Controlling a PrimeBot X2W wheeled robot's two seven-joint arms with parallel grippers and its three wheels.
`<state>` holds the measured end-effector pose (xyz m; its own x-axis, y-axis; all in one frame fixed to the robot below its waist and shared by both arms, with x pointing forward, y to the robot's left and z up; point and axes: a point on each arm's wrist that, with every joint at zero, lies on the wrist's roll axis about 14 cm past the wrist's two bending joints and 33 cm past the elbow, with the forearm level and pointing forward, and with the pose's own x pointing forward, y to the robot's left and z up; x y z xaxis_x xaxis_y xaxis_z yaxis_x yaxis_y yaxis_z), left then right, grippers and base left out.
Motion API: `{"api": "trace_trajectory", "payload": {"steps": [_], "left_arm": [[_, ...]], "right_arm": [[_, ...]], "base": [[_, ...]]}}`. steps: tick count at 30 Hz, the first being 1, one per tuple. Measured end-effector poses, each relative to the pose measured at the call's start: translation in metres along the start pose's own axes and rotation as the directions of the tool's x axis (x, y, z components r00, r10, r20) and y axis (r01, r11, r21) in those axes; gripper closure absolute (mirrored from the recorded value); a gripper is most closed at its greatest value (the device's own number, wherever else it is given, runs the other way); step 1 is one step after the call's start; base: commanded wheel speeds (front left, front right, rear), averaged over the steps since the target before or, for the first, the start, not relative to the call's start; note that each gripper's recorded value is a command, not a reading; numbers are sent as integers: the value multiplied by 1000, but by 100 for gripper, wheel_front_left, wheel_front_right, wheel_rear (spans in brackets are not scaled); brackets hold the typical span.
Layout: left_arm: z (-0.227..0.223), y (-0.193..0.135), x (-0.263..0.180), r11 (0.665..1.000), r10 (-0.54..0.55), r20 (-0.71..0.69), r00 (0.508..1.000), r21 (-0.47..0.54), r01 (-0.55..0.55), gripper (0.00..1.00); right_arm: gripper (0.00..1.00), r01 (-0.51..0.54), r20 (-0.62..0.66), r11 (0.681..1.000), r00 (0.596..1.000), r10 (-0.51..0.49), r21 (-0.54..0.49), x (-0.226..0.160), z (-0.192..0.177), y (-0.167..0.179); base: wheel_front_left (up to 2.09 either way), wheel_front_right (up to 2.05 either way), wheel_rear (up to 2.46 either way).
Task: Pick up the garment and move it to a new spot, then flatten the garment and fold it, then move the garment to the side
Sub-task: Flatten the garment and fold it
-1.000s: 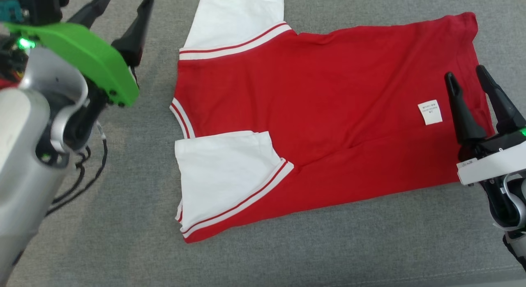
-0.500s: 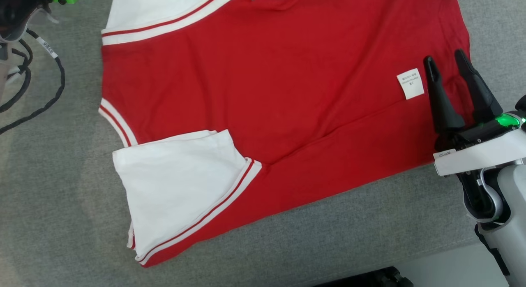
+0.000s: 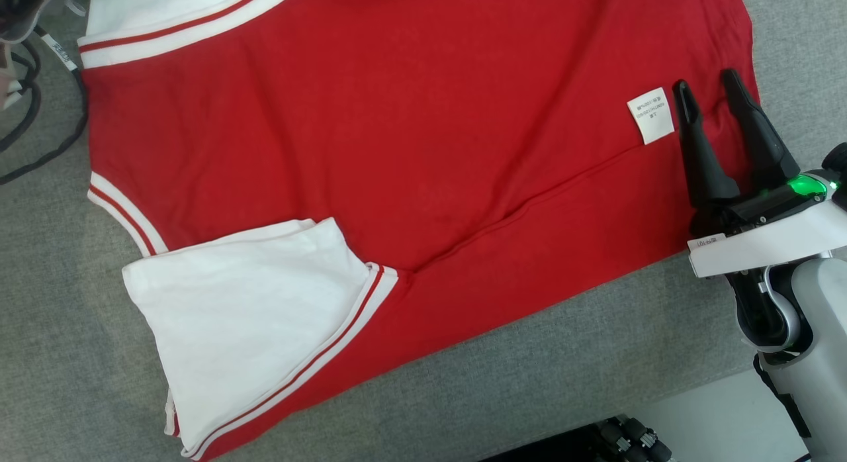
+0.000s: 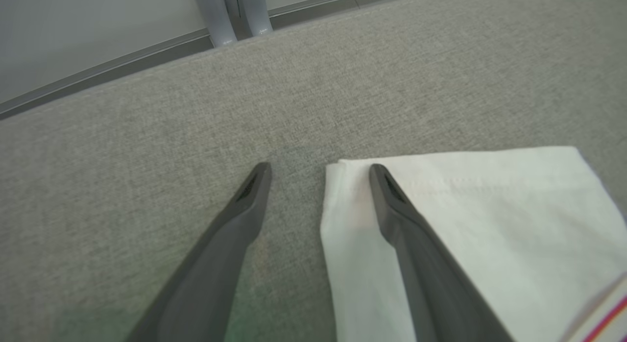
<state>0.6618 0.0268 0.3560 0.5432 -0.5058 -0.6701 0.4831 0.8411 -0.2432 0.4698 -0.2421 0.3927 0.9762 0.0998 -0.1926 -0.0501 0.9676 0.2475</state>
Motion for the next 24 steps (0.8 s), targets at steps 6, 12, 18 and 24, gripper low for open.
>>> {"api": "trace_trajectory", "payload": {"steps": [6, 12, 18, 24], "left_arm": [[-2, 3, 3, 1000, 15, -27, 1000, 21, -14, 49], [-8, 0, 4, 999, -2, -83, 997, 34, 5, 100], [-2, -4, 1, 999, -20, -57, 998, 47, 22, 100], [15, -15, -15, 997, -53, 30, 998, 63, 51, 100]], "right_arm": [[0, 2, -7, 1000, 1000, -2, -3, -1, -1, -1], [0, 13, 0, 1000, 1000, -13, -10, -3, 2, -5], [0, 11, 13, 1000, 1000, -11, -15, -2, 7, -5], [0, -2, 50, 999, 999, 5, -48, 1, 26, -6]], "base": [[0, 0, 0], [0, 0, 0], [0, 0, 0], [0, 0, 0]]}}
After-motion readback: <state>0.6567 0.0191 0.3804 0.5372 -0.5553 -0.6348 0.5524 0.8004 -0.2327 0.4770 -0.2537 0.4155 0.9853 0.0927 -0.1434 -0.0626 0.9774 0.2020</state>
